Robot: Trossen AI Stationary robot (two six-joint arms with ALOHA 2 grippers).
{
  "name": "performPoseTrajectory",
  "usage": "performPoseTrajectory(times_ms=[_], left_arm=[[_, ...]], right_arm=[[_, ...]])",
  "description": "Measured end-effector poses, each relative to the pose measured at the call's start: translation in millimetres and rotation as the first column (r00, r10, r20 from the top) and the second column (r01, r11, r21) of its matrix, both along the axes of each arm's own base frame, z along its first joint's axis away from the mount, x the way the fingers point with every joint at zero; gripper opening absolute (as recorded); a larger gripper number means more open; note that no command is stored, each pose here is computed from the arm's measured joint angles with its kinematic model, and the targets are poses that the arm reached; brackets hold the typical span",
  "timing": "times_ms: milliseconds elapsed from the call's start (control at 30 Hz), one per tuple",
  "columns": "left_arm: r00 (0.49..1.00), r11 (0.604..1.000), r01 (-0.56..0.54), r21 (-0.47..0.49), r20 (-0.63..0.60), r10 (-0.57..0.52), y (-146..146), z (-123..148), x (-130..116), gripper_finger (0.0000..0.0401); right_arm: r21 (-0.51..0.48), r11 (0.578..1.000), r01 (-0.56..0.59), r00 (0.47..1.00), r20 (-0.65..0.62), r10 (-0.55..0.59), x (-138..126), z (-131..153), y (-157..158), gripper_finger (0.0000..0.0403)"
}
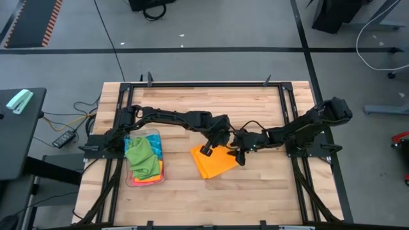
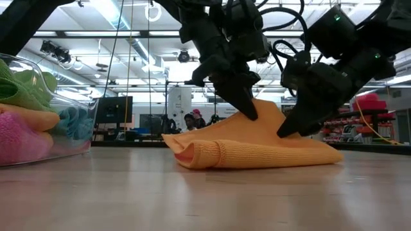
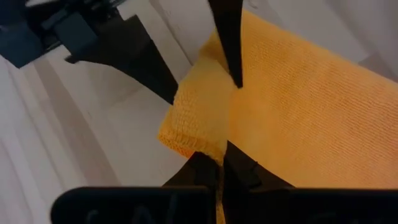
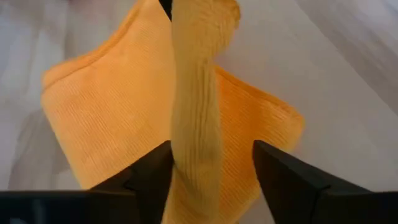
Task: Fold microfiber towels
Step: Fold the yellow microfiber cloth
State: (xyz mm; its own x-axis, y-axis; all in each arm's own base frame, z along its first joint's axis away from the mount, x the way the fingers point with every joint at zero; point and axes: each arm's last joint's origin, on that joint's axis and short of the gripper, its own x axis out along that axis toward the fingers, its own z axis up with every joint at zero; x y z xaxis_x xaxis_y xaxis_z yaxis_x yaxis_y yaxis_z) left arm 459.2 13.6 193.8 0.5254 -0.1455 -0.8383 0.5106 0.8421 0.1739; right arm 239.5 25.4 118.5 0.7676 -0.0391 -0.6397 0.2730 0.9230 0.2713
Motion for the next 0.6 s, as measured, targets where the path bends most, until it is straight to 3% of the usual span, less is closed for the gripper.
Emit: performPoseTrajectory(times_ms=[133,367,500,600], left_arm=[[1.000,1.000,0.001,0.000,0.011,-0.001,-0.3,0.6,0.9,0.0009],[1.000,0.999,-0.029,-0.020,0.010,0.029,-0.5,0.7,1.4,0.0016],[0.996,0.995,-0.084,-0.048,-0.013,0.084,1.0,-0.2,0.4,0.0048],[0.991,0.992,-0.126,0.008,-0.040,0.127,2.7,5.7,-5.4,0.0087]], right_arm=[[0.005,1.000,-0.006,1.000,-0.019,0.006,1.5,-6.2,-0.2,0.0171],[-0.005,1.000,-0.014,0.999,-0.034,0.013,2.7,-11.7,-0.1,0.0024],[0.009,1.000,-0.002,1.000,-0.031,0.003,3.9,-10.8,0.1,0.0010],[0.035,0.999,0.005,0.999,-0.049,-0.003,6.0,-9.3,0.7,0.0009]])
